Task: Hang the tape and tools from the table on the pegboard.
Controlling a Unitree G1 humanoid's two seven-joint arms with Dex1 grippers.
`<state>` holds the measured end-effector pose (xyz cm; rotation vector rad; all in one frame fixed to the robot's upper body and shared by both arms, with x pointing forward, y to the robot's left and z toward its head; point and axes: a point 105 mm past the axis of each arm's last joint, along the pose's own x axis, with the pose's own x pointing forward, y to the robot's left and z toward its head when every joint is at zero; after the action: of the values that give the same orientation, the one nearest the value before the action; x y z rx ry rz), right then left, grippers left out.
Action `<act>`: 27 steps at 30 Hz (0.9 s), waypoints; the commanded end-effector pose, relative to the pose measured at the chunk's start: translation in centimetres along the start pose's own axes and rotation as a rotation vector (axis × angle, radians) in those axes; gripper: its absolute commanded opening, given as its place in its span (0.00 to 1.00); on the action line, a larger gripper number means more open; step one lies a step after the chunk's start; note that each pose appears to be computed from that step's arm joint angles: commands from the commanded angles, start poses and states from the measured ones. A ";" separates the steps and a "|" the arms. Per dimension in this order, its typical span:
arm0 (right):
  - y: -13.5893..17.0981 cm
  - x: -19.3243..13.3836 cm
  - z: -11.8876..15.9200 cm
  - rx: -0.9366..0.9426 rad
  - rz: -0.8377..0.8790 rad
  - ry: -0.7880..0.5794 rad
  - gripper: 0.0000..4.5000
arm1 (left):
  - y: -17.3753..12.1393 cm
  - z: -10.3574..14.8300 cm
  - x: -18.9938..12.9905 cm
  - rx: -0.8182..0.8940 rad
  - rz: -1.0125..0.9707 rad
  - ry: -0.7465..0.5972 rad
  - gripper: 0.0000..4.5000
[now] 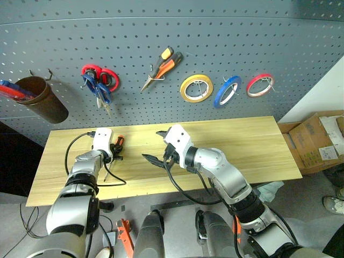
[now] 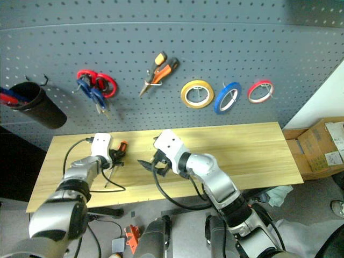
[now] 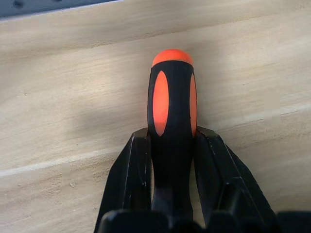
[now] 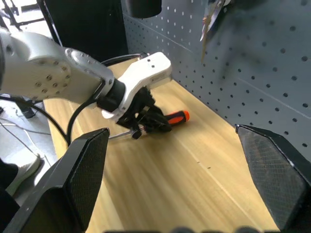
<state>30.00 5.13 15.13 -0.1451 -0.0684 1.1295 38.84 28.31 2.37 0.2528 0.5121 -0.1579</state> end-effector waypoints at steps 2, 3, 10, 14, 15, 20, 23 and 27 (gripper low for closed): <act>0.3 -3.3 3.0 0.069 0.029 -0.148 1.00 | -2.0 0.2 -2.1 0.132 -0.025 -0.060 0.20; 0.4 -4.2 3.2 0.095 0.031 -0.163 1.00 | -2.4 0.5 -3.1 0.135 -0.007 -0.086 0.20; -0.4 -7.0 7.4 0.332 -0.020 -0.382 1.00 | -0.2 5.7 -11.0 0.144 0.453 -0.319 0.20; -1.2 -5.8 9.3 0.330 -0.042 -0.449 1.00 | 2.2 12.4 -14.3 0.233 0.637 -0.531 0.20; -1.4 -5.3 9.8 0.321 -0.048 -0.464 1.00 | 3.0 14.9 -15.1 0.261 0.674 -0.605 0.20; -2.3 -3.5 10.3 0.288 -0.064 -0.490 1.00 | 5.3 23.6 -16.1 0.288 0.700 -0.821 0.20; -2.7 -3.1 10.2 0.282 -0.070 -0.496 1.00 | 6.0 26.4 -15.9 0.266 0.672 -0.883 0.20; -3.1 -3.0 10.1 0.266 -0.092 -0.500 1.00 | 7.6 27.4 -15.1 0.188 0.678 -0.892 0.20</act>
<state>30.48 2.30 24.03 0.3880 -0.2824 1.0556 40.20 28.99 33.31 0.5029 -0.4386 0.3286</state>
